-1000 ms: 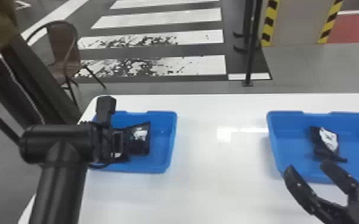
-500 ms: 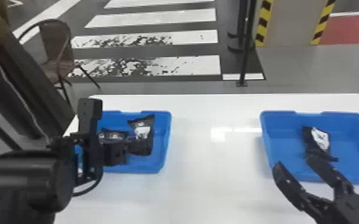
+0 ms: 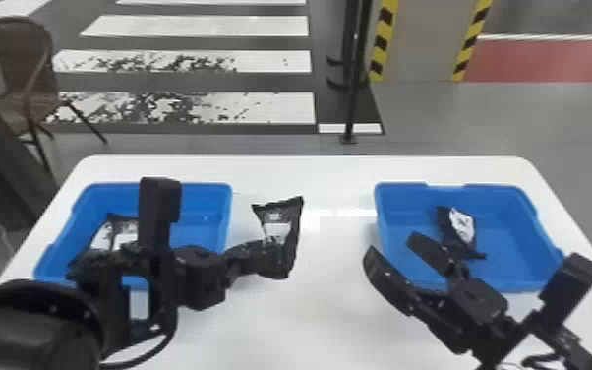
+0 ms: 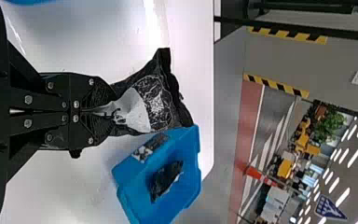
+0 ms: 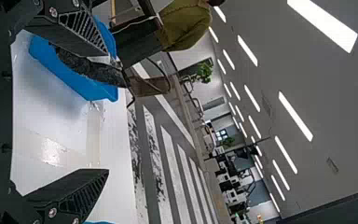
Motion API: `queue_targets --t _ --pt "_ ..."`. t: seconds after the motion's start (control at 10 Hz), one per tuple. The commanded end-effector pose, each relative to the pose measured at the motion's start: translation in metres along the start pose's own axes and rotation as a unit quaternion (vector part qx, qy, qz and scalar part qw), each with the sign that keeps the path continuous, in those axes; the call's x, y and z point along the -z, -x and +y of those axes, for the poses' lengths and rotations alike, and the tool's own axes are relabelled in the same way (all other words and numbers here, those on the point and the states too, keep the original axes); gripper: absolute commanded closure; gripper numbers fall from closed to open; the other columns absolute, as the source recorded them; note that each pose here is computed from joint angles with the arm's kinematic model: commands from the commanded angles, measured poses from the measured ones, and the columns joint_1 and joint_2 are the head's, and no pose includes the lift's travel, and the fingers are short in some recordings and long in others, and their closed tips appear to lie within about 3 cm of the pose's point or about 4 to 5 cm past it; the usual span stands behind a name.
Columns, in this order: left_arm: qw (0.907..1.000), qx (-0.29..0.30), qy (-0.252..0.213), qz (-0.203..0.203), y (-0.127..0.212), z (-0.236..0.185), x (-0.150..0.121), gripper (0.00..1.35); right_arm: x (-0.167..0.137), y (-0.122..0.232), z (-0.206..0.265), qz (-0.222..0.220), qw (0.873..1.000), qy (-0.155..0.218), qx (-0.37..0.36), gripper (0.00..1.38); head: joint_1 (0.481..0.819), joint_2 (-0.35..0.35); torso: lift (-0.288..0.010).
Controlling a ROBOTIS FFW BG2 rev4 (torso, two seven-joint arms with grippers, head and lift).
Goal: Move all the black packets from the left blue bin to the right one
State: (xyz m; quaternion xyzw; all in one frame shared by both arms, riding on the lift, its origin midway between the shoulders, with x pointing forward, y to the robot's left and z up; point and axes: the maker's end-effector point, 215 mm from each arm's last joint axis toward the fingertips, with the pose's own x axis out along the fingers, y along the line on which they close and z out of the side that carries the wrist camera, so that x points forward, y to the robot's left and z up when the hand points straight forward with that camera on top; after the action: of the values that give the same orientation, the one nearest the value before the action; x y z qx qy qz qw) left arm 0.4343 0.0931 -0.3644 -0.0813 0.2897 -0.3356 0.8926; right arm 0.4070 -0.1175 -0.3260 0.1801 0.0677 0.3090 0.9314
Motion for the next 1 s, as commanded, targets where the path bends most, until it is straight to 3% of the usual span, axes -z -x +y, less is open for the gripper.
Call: queue_targets --t 0.0,0.4,0.8,0.9 --pt "0.9992 0.039 -0.006 -0.003 -0.011 -0.033 0.0 1.21 0.002 -0.016 0.002 0.006 1.0 -0.011 -0.018 0.13 0.695 -0.03 -0.14" --pt "0.9961 0.088 -0.011 0.003 -0.022 -0.074 0.004 1.2 -0.007 -0.038 0.013 -0.007 0.998 -0.03 -0.045 0.13 0.695 -0.089 -0.14" --pt "0.9935 0.112 -0.019 -0.006 -0.026 -0.094 -0.006 1.21 0.005 -0.054 0.024 0.003 0.996 -0.052 -0.066 0.14 0.695 -0.078 -0.14" --pt "0.9927 0.119 -0.018 -0.006 -0.027 -0.1 -0.006 1.21 0.005 -0.058 0.019 0.005 0.997 -0.05 -0.064 0.25 0.695 -0.08 -0.14"
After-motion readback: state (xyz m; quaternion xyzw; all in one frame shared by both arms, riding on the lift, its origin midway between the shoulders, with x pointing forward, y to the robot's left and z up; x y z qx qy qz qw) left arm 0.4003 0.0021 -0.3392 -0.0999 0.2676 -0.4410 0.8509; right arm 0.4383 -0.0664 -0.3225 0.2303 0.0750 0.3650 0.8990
